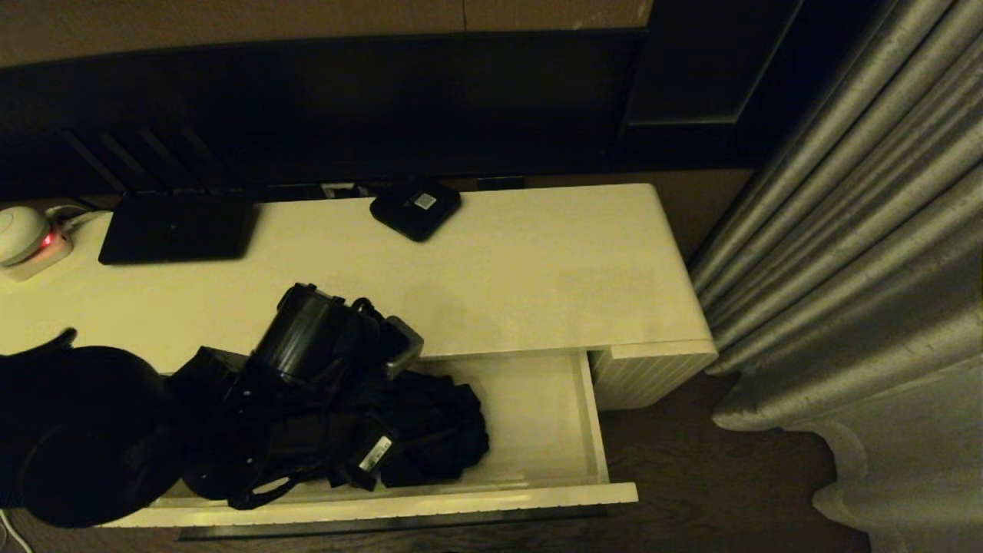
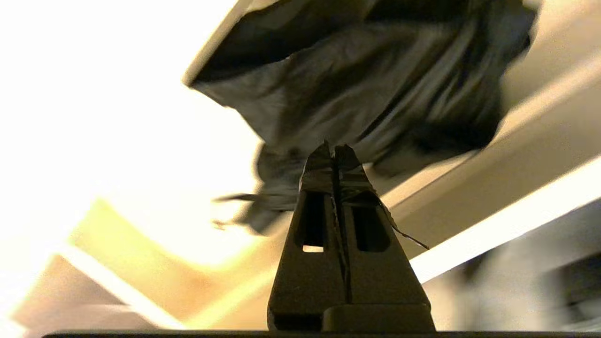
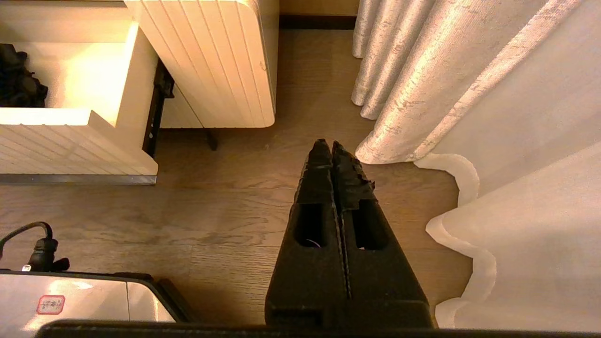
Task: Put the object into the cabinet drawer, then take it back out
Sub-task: Open the drawer, then take the umbrella out of the drawer and put it on the table
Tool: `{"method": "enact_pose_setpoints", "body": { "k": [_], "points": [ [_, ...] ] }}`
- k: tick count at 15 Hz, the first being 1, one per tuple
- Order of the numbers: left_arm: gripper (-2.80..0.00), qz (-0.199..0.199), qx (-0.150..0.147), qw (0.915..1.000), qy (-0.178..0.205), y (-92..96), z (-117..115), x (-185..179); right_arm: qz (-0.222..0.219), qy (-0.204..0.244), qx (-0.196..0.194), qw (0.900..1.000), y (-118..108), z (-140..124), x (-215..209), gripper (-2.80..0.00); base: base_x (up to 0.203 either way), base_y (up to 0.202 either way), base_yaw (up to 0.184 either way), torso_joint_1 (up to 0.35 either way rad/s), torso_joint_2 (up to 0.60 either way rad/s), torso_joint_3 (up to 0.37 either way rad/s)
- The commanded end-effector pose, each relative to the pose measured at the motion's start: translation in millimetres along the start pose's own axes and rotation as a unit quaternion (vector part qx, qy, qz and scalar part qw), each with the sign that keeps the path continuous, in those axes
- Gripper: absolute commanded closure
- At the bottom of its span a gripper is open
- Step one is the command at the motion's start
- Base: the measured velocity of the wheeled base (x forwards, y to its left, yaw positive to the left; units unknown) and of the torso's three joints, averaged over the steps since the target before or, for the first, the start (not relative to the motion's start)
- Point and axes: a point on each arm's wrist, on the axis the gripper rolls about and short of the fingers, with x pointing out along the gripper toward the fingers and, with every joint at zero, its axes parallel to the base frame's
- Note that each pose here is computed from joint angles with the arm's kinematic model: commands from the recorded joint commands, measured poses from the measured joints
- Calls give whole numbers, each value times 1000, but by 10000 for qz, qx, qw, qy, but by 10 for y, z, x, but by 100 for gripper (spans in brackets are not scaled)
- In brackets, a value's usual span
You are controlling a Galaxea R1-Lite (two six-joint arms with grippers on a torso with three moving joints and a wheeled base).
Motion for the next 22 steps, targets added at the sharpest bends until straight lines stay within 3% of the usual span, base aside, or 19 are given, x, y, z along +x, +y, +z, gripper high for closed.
{"method": "enact_pose_setpoints", "body": {
  "k": [1, 5, 11, 12, 13, 18, 22],
  "points": [
    [0, 91, 1243, 9922, -71, 53, -16, -72, 4, 17, 1, 10000, 0, -5, 2, 0, 0, 0, 0, 0, 0, 0],
    [0, 53, 2459, 9693, 32, 62, -49, -87, 5, 6, 1, 10000, 0, 0, 1, 0, 0, 0, 0, 0, 0, 0],
    [0, -230, 2781, 9597, 340, 14, -66, 2, 5, 2, 1, 10000, 0, 1, 1, 0, 0, 0, 0, 0, 0, 0],
    [-16, -312, 2790, 9593, 299, 19, -36, 2, 5, 4, 1, 10000, 0, 0, 1, 0, 0, 0, 0, 0, 0, 0],
    [-280, -433, 2798, 9587, 280, 20, -20, 2, 5, 7, 1, 10000, 0, 0, 1, 0, 0, 0, 0, 0, 0, 0],
    [-280, -812, 2743, 9579, 240, 63, 191, 193, 5, 9, 1, 10000, 0, 0, 1, 0, 0, 0, 0, 0, 0, 0],
    [-280, -945, 2876, 9527, 270, 158, 247, 410, 5, 8, 1, 10000, 0, -2, 2, 0, 0, 0, 0, 0, 0, 0]
  ]
}}
